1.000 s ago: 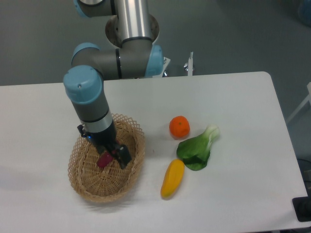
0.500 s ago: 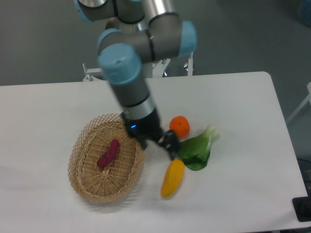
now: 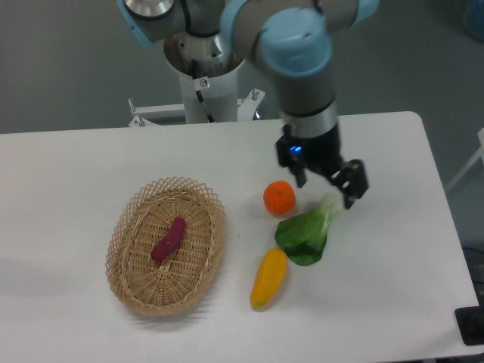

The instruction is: Place the sweet potato in the basket

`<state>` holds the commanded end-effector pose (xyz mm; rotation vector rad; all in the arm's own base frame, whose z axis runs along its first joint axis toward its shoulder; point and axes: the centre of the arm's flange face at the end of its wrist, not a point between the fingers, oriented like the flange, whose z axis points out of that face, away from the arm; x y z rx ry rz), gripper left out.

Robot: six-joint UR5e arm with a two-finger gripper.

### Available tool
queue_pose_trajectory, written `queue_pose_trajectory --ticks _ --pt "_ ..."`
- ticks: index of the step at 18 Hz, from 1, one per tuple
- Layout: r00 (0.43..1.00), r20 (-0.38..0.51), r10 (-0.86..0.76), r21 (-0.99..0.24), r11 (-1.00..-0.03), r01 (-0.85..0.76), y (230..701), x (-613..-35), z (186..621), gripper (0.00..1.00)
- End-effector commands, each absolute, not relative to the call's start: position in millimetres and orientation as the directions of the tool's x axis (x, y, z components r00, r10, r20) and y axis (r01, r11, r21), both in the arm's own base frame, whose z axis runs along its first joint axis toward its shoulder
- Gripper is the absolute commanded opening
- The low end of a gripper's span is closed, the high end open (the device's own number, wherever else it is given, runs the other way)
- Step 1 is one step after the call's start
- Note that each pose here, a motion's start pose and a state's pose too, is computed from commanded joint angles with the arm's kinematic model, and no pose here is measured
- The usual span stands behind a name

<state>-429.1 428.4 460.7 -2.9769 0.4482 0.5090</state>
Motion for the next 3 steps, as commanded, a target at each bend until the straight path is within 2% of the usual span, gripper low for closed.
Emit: queue_pose_trajectory --ticks 3 --pt "0.905 -0.336 -0.263 -0.043 -0.955 -0.293 425.3 -431.6 460.8 1.00"
